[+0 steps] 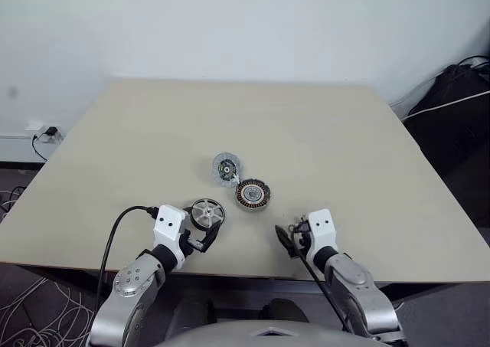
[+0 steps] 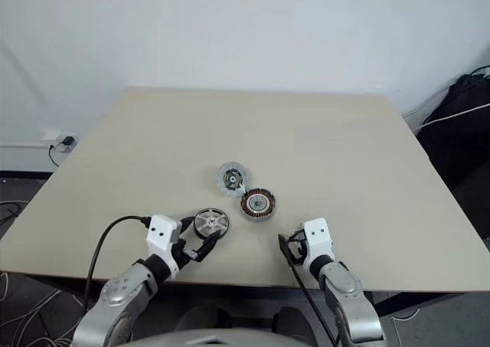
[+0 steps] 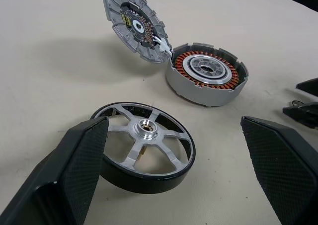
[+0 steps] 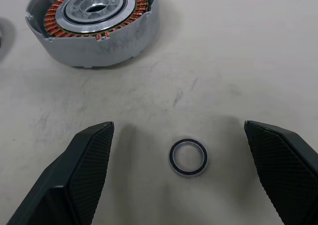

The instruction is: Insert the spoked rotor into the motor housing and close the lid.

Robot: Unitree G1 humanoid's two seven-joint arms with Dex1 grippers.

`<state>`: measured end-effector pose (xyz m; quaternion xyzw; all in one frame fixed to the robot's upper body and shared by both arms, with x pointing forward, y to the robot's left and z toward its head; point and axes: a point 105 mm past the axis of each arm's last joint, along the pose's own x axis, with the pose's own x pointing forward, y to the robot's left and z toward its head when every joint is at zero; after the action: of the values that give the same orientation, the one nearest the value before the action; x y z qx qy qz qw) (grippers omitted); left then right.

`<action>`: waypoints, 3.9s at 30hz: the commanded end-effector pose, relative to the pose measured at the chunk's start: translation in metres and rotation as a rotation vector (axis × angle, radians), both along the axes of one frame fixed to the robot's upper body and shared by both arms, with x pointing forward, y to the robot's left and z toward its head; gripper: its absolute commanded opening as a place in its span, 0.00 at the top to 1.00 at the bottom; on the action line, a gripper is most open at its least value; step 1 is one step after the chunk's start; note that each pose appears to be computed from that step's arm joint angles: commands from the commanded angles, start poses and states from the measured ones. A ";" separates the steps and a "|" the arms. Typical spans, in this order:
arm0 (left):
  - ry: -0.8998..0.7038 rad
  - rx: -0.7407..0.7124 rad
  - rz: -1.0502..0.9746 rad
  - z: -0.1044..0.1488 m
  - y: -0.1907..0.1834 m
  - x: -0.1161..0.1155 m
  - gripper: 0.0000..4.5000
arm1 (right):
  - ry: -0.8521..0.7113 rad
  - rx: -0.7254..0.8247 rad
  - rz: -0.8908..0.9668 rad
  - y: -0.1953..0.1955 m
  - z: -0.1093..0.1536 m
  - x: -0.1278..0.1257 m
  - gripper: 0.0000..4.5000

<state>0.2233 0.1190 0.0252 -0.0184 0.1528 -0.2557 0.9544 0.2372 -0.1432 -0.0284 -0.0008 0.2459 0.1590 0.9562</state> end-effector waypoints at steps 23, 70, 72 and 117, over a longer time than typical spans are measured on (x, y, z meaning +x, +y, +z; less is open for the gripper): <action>-0.062 -0.007 -0.002 0.013 -0.005 0.003 0.00 | -0.078 -0.053 -0.005 -0.013 0.016 0.002 0.85; -0.069 -0.039 0.031 0.012 -0.011 0.001 0.00 | -0.195 -0.006 0.231 0.084 0.043 0.086 0.41; -0.070 -0.039 0.030 0.012 -0.012 0.002 0.00 | -0.215 0.017 0.231 0.084 0.050 0.085 0.45; -0.074 -0.034 0.024 0.009 -0.013 0.002 0.00 | -0.089 -0.214 0.230 0.085 0.037 0.091 1.00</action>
<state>0.2216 0.1095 0.0247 -0.0311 0.1350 -0.2418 0.9604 0.3251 -0.0562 -0.0018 -0.1440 0.2323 0.2454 0.9301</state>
